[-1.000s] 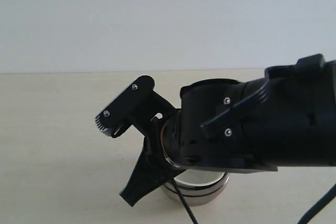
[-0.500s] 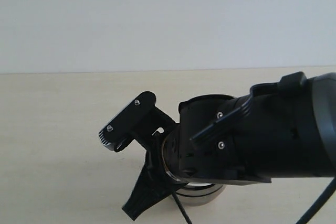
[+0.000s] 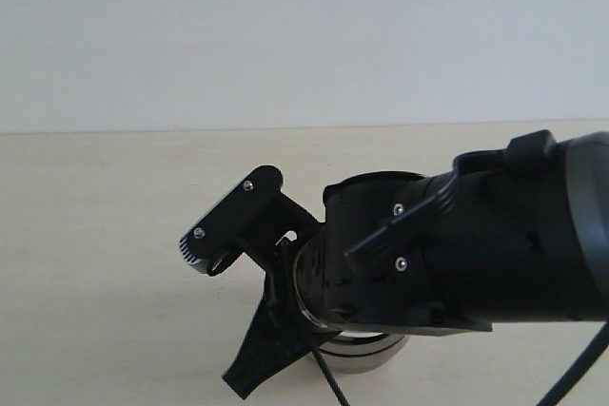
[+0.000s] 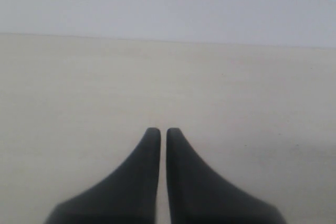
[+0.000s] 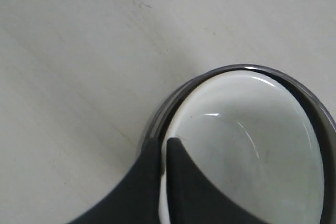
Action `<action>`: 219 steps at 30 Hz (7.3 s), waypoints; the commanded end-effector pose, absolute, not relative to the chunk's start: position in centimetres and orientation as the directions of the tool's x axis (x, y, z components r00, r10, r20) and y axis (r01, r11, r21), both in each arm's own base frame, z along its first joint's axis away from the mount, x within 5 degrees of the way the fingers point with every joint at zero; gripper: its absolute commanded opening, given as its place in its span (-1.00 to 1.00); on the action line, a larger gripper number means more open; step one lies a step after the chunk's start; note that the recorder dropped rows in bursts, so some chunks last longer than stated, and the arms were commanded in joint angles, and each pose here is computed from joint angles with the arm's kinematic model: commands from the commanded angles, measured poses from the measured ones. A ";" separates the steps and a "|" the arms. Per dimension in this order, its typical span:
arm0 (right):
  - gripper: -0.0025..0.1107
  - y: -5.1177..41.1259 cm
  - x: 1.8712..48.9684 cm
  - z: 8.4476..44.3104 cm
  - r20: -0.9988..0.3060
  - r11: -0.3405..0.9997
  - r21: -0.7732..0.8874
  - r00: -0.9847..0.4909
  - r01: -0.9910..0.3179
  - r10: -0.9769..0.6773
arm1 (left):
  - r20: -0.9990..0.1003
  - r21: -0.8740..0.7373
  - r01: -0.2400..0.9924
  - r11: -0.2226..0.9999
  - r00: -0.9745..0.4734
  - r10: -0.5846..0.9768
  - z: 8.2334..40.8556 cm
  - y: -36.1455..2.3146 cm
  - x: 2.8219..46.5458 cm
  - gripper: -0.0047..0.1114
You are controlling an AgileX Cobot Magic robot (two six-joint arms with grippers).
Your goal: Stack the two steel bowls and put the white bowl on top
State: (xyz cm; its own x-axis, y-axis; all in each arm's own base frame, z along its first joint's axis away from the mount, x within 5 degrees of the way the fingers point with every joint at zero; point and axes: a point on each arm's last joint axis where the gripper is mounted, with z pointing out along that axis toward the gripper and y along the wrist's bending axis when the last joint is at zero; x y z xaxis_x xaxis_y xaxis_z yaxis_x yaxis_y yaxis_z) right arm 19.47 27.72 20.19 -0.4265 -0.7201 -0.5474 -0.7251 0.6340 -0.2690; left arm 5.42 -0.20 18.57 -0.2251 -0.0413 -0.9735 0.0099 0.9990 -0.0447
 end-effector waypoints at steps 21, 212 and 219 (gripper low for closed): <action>-0.96 27.7 19.6 20.3 -0.567 0.656 -0.259 -0.439 -0.709 -0.697 | -0.975 -0.049 0.014 0.999 -0.218 -0.045 18.6 -0.2 5.4 -0.85; -0.96 0.5 5.5 22.0 -0.949 0.956 0.269 0.137 -0.115 0.284 | -0.975 -0.049 0.014 0.999 -0.218 -0.045 18.6 -0.2 5.4 -0.85; -0.96 0.4 5.5 21.8 -0.957 0.962 0.255 0.119 -0.098 0.266 | -0.975 -0.049 0.014 0.999 -0.218 -0.045 18.6 -0.2 5.4 -0.85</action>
State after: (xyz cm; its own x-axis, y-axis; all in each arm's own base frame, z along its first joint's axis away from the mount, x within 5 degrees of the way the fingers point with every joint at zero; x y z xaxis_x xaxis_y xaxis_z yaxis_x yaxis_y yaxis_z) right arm 5.57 0.48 21.97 0.1181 0.2822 -0.9521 -0.1086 0.9567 0.2701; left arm 5.42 -0.20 18.57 -0.2251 -0.0413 -0.9735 0.0099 0.9990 -0.0447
